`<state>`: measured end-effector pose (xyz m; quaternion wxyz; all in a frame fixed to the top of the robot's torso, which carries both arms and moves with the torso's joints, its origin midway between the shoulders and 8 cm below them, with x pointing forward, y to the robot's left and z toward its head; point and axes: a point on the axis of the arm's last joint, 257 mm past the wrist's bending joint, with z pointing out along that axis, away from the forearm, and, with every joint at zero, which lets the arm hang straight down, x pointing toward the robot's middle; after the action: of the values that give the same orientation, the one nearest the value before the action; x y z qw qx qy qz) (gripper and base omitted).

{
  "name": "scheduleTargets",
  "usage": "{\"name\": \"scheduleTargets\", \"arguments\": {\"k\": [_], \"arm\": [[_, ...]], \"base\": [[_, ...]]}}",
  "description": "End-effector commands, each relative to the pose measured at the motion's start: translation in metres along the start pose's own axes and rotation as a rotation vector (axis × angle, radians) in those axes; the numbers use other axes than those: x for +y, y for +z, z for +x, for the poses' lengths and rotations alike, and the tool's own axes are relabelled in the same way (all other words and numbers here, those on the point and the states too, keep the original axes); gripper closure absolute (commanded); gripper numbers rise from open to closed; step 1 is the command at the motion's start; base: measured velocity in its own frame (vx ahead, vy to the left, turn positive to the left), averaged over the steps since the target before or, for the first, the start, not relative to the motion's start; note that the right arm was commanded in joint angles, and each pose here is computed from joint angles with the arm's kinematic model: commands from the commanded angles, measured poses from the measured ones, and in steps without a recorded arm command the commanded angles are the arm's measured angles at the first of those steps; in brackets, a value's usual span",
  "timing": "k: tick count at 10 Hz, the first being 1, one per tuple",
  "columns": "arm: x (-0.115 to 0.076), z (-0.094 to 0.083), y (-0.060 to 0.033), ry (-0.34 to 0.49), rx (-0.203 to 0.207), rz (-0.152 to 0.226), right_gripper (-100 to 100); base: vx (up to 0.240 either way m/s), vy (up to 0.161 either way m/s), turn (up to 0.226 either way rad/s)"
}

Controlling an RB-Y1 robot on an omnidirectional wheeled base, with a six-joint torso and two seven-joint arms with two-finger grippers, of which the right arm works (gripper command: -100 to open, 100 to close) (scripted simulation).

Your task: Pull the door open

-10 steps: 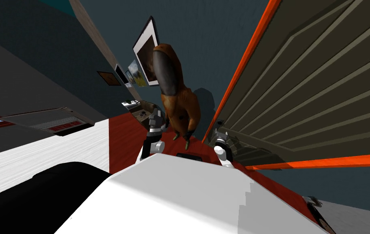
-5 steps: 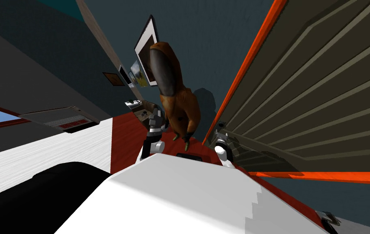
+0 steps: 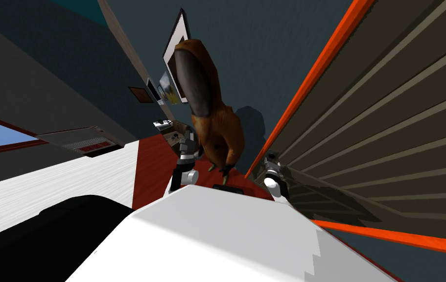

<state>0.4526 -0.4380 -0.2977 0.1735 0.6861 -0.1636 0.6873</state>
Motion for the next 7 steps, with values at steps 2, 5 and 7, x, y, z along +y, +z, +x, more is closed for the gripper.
{"name": "scheduleTargets", "arguments": {"k": [2, 5, 7], "arm": [[0.027, -0.001, 0.0069, 0.003, 0.000, -0.021, -100], [0.040, 0.000, 0.0095, 0.003, 0.000, -0.030, -100], [0.040, 0.000, 0.0095, 0.003, 0.000, -0.030, -100]], "base": [[0.059, -0.028, 0.089], [0.004, -0.016, 0.047], [-0.001, 0.002, -0.006]]}}
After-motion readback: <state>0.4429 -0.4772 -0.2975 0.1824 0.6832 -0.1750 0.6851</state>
